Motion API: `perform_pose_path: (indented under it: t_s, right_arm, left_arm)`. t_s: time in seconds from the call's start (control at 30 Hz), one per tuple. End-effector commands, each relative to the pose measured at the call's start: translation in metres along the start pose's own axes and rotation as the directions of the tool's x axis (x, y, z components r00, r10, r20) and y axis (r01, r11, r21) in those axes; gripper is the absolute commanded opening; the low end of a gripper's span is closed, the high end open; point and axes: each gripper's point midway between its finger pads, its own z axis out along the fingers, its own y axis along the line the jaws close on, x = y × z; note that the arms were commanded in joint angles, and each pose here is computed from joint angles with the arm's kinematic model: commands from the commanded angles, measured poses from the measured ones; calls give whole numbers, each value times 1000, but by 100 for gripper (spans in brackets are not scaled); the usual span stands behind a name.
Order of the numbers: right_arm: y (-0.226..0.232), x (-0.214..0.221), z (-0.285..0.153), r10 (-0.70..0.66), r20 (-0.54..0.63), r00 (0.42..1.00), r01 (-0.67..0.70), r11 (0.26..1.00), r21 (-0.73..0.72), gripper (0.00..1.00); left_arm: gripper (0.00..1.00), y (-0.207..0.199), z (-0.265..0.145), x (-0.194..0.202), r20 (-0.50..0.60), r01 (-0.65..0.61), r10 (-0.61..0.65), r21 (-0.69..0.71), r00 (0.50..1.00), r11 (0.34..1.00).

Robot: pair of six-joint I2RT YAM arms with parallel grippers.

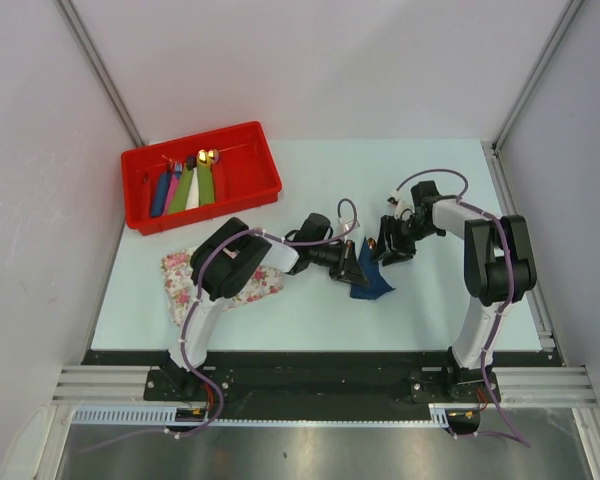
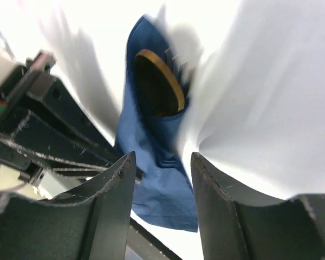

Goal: Place the utensils on the paper napkin and roll it up

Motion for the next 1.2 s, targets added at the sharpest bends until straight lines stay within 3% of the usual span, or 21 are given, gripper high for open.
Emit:
perform_pose_path:
  t_s: [0.0,0.53,0.63,0.73,0.83,0.9,0.93,1.03,1.17]
  right_arm:
    - [5,-26,-19,-35,88,996,29,997,78,50]
    - [-23,22,41,36,-100,994,-18,984,177,33]
    - [-21,26,50,58,-116,992,-40,988,152,23]
    - [-19,23,49,75,-108,991,-61,990,125,3]
    - [-14,15,43,96,-83,992,-90,994,66,0]
    - [-7,6,39,94,-60,994,-93,996,11,0]
    - [4,1,33,86,-43,995,-87,995,-38,0]
    - [25,-20,17,56,37,998,-51,991,-122,0]
    - [54,-38,-1,4,111,994,18,982,-190,0]
  left_arm:
    - [6,31,-5,12,-11,49,-50,-78,999,996]
    - [6,31,-7,3,7,33,-32,-72,999,997]
    - [6,28,-8,-1,22,32,-31,-62,999,998]
    - [6,24,-10,-6,37,28,-26,-54,999,998]
    - [7,14,-15,-14,65,-5,8,-39,998,999]
    - [12,7,-23,-21,91,-29,32,-30,995,999]
    - [23,-12,-30,-32,121,-78,79,-14,989,997]
    - [42,-27,-50,-46,170,-151,154,-32,973,988]
    - [58,-56,-87,-68,232,-280,295,-98,927,955]
